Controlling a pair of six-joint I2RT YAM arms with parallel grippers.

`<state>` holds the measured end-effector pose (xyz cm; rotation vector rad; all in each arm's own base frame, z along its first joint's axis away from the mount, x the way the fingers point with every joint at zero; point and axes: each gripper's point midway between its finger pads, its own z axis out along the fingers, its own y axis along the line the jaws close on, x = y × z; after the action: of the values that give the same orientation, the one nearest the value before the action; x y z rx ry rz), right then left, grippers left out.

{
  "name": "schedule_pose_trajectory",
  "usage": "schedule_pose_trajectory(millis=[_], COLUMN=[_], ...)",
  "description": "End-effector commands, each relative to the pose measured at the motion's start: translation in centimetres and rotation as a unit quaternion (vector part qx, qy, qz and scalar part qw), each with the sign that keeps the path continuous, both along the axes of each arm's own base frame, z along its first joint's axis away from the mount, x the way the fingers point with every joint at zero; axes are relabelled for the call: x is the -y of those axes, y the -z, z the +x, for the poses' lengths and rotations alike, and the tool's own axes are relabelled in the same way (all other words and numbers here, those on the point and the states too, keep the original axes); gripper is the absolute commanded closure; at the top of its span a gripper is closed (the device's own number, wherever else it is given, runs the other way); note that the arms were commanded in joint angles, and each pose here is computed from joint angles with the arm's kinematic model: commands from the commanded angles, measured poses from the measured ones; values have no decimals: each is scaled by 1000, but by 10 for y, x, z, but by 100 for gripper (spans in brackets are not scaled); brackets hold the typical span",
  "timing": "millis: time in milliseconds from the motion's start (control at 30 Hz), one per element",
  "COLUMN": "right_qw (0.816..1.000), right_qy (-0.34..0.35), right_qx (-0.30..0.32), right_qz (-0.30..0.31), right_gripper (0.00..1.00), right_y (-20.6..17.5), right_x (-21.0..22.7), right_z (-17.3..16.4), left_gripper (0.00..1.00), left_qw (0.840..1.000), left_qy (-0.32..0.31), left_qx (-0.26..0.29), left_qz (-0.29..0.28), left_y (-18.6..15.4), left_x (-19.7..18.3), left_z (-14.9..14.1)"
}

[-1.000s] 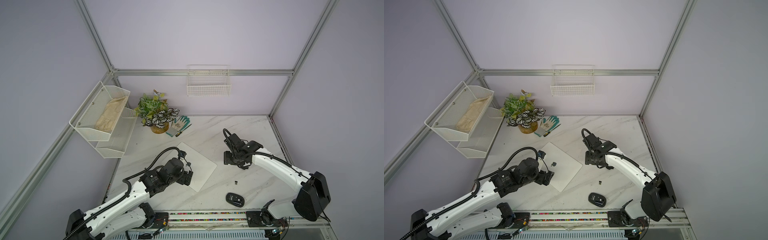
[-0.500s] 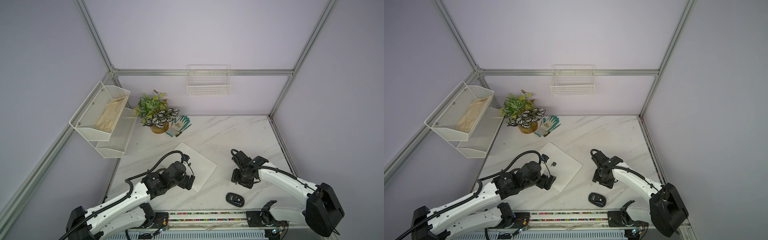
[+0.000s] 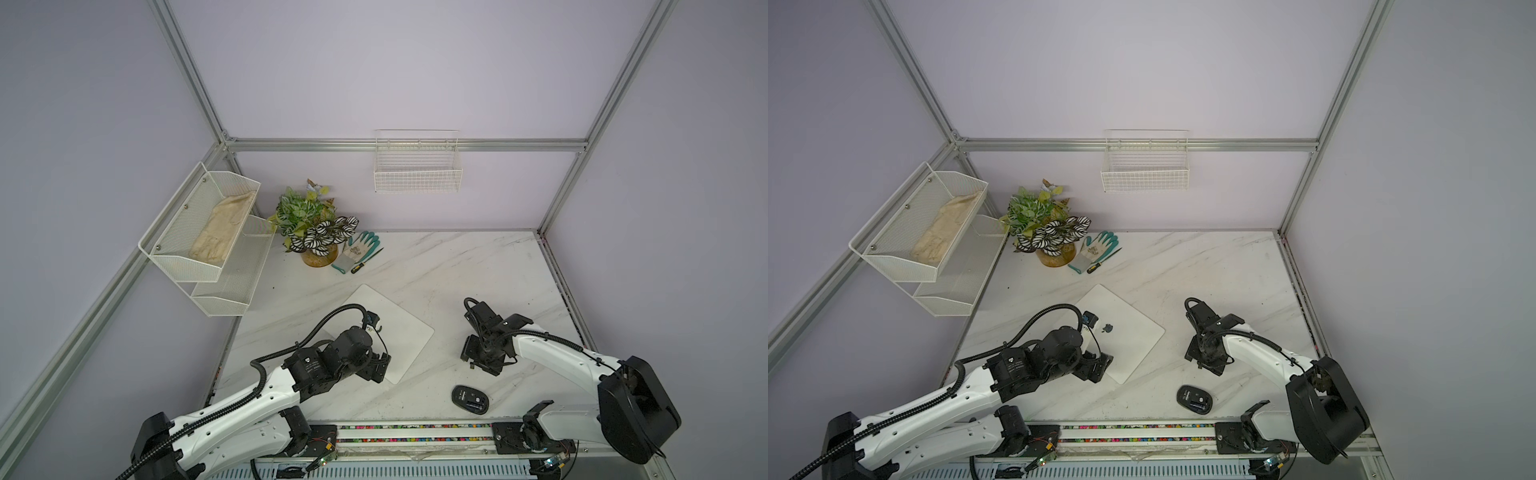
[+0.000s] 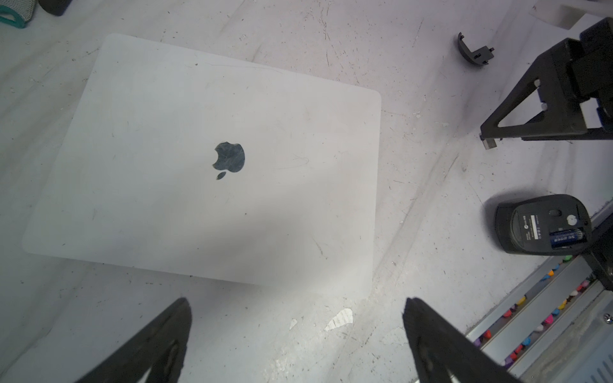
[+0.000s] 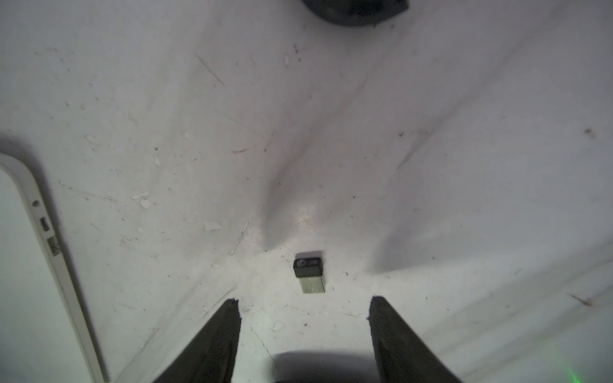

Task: Insert the wireless mouse receiver into the laptop
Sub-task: Move the USB plug to the center of the board.

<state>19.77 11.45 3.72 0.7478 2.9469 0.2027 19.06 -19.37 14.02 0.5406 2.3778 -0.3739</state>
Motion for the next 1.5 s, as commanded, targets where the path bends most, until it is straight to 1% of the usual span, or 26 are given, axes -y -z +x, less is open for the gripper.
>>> schedule_pose_trajectory(millis=[0, 200, 367, 633, 800, 1033, 1233, 1467], right_qw=[1000, 1000, 1000, 999, 998, 994, 991, 989], right_qy=[7, -2, -13, -12, 5, 18, 21, 25], right_qx=[16, 12, 12, 1, -9, -18, -17, -32], right_qz=[2, 7, 20, 30, 63, 102, 128, 139], right_gripper=[34, 34, 34, 35, 36, 38, 38, 38], right_y=[-2, 3, 6, 14, 23, 26, 24, 33], right_x=[5, 8, 1, -3, -11, -28, -45, -61], right_z=[5, 5, 8, 7, 0, -3, -2, -1], left_gripper=[0, 0, 0, 0, 0, 0, 0, 0], left_qw=[1000, 999, 999, 999, 999, 999, 999, 999], left_qy=[-11, -27, -36, -37, -37, -39, -40, -42], left_qx=[10, 12, 17, 18, 19, 20, 20, 20], left_qz=[-18, -17, -15, -2, 5, 8, 8, 9], left_y=[-5, -4, -6, -4, -3, -3, -2, -1], left_x=[-1, -4, -6, -5, -5, -5, -6, -8], left_z=[1, 3, 6, 10, 11, 13, 13, 12])
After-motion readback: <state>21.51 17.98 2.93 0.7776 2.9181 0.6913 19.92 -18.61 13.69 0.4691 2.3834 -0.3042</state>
